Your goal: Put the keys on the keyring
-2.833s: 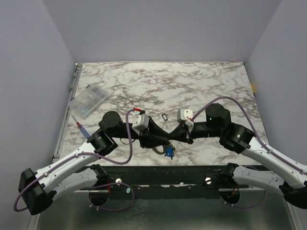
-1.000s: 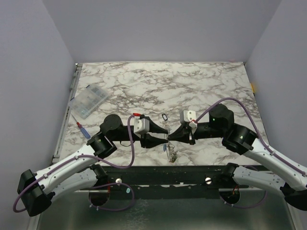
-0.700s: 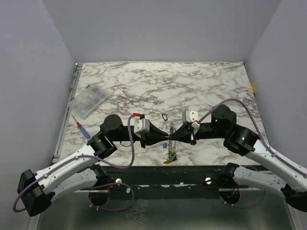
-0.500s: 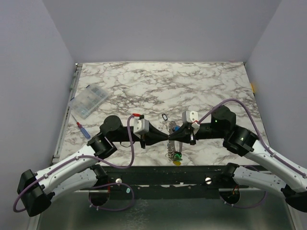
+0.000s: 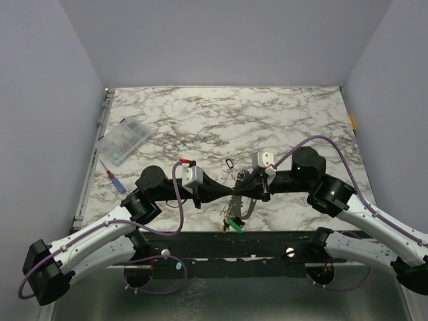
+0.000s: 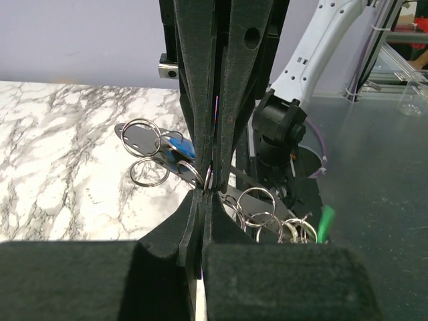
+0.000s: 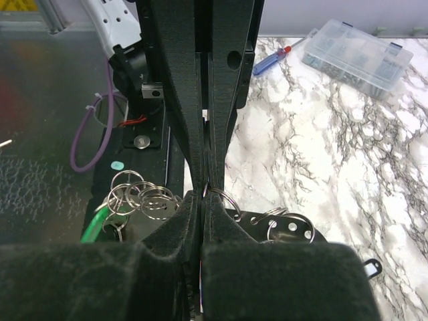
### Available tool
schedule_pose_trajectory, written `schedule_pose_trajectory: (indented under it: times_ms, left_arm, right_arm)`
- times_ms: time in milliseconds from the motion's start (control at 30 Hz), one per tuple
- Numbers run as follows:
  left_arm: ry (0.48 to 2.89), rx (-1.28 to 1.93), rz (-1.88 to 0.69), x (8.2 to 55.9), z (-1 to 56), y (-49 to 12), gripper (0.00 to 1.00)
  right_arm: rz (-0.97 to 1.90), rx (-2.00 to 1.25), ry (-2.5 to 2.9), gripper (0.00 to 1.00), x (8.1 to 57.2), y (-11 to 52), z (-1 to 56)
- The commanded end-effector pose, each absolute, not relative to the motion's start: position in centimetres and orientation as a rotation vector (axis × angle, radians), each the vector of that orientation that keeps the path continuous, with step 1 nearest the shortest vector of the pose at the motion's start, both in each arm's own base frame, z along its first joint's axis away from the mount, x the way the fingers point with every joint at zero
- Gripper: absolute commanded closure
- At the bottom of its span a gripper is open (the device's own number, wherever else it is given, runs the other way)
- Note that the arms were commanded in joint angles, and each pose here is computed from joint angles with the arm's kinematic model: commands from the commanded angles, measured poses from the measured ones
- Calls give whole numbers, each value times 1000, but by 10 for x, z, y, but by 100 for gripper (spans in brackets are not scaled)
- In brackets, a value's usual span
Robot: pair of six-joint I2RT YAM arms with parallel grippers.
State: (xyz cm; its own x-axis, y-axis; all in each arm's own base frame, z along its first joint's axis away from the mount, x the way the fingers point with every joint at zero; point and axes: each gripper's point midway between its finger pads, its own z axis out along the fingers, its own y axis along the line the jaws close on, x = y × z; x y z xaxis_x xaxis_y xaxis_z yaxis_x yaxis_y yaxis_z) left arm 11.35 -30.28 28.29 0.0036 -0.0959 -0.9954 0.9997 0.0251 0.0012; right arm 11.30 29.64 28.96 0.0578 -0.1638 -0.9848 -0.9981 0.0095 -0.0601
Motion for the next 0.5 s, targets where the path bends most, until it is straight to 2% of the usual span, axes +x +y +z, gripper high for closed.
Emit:
schedule_pose_trajectory:
  times_ms: [0,467]
  left_arm:
    - [1177,1013,-1179,129,287,-300,100]
    - [1113,993,-1145,126,301,-291,100]
  right_arm:
    - [1127,-1331,1171,98,108,309,311]
    - [1085,-1294,1226,59,118,308,303]
